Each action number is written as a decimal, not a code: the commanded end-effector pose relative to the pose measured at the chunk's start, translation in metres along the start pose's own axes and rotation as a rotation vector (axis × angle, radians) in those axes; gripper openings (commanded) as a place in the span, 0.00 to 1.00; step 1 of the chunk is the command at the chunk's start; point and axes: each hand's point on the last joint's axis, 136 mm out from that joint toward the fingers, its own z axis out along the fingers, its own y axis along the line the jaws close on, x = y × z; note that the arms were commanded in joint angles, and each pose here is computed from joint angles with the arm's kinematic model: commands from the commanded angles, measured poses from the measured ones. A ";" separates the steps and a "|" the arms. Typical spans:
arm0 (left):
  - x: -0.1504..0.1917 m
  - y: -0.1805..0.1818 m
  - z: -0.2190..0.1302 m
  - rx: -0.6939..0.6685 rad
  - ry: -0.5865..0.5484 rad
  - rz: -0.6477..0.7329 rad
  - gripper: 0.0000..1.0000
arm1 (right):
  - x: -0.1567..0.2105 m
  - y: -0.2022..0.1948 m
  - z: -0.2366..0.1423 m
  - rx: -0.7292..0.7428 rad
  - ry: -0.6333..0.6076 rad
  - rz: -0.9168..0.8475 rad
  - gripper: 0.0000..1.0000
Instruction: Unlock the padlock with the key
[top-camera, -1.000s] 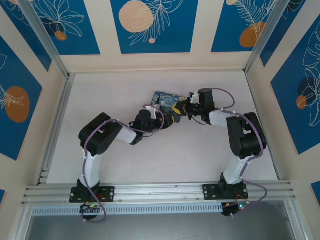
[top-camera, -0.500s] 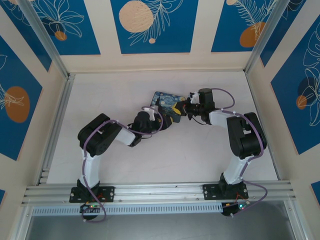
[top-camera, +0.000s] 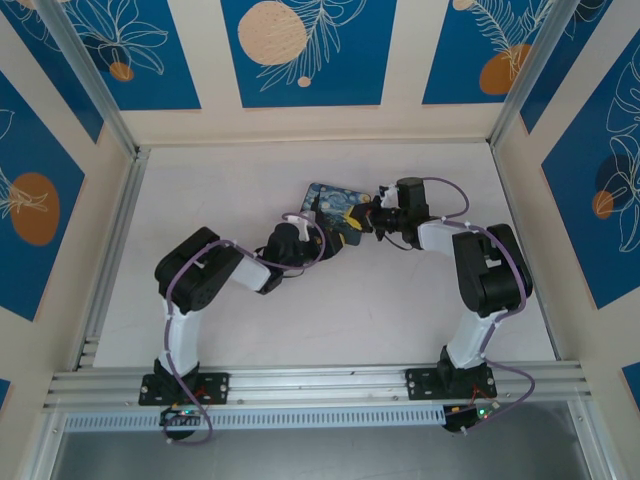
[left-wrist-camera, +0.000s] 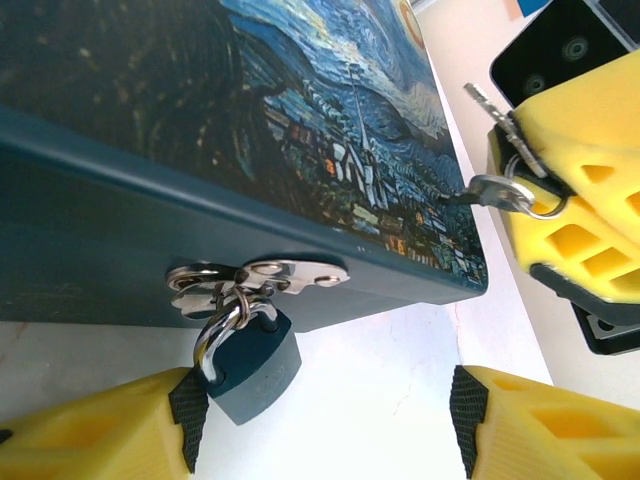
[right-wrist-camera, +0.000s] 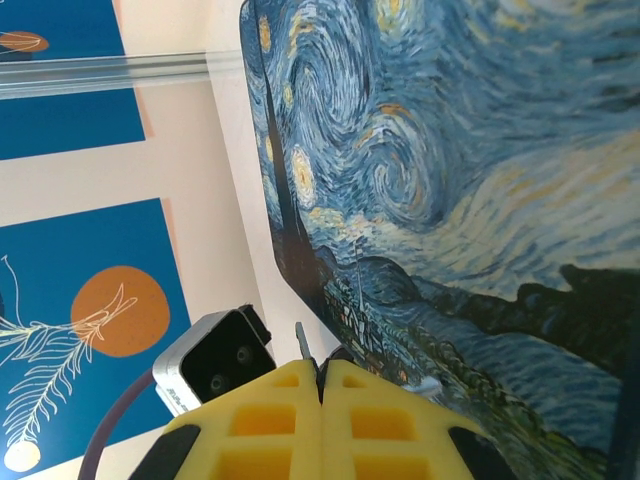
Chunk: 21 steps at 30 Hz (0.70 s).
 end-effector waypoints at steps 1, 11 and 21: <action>-0.010 -0.018 -0.008 0.037 -0.037 0.036 0.66 | 0.001 0.001 0.002 -0.007 0.023 -0.011 0.00; -0.005 -0.014 -0.003 0.028 -0.033 0.035 0.65 | 0.002 -0.003 0.005 -0.001 0.029 -0.004 0.00; 0.000 0.009 0.005 -0.097 -0.012 0.068 0.67 | 0.002 -0.002 0.006 -0.003 0.029 -0.003 0.00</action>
